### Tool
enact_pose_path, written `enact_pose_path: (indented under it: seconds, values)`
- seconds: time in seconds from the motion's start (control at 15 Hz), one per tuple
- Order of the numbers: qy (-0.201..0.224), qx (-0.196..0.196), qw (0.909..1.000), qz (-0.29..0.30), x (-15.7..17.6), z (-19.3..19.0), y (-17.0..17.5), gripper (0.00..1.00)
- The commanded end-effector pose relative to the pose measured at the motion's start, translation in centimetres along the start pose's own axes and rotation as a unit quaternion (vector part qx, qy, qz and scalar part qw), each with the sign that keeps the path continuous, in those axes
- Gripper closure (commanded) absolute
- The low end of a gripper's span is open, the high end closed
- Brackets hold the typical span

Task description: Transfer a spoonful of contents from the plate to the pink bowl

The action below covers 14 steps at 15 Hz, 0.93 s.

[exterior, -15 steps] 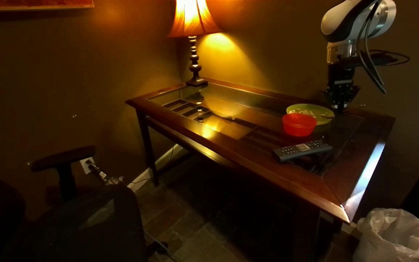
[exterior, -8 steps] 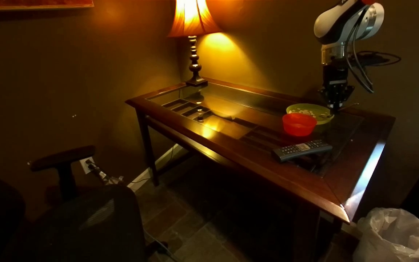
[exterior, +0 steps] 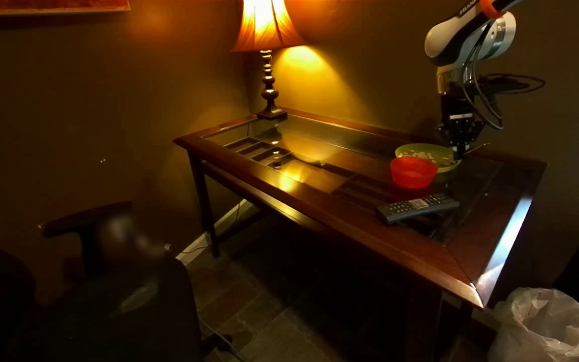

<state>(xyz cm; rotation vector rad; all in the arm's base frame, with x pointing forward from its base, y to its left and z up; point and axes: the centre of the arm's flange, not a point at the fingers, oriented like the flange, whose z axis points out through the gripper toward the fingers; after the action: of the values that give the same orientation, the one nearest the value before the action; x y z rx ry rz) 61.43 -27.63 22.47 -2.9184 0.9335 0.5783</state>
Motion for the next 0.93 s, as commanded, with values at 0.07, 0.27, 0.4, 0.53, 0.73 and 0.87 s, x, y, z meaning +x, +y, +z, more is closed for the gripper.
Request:
enact_pose_path:
  seconds: [0.07, 0.27, 0.4, 0.53, 0.73, 0.87]
  values:
    - [-0.017, 0.005, 0.9998, 0.004, 2.3, -0.8, -1.1, 0.98]
    - [-0.018, 0.007, 0.9998, -0.002, 2.8, -0.9, -1.9, 0.98]
    - [-0.014, 0.008, 0.9999, -0.005, 3.1, -0.9, -2.2, 0.98]
    - [-0.009, 0.012, 0.9999, -0.008, 3.5, -1.0, -2.5, 0.98]
    - [0.002, 0.018, 0.9998, -0.012, 3.9, -1.2, -2.9, 0.98]
    - [0.006, 0.023, 0.9996, -0.014, 3.9, -1.6, -3.2, 0.98]
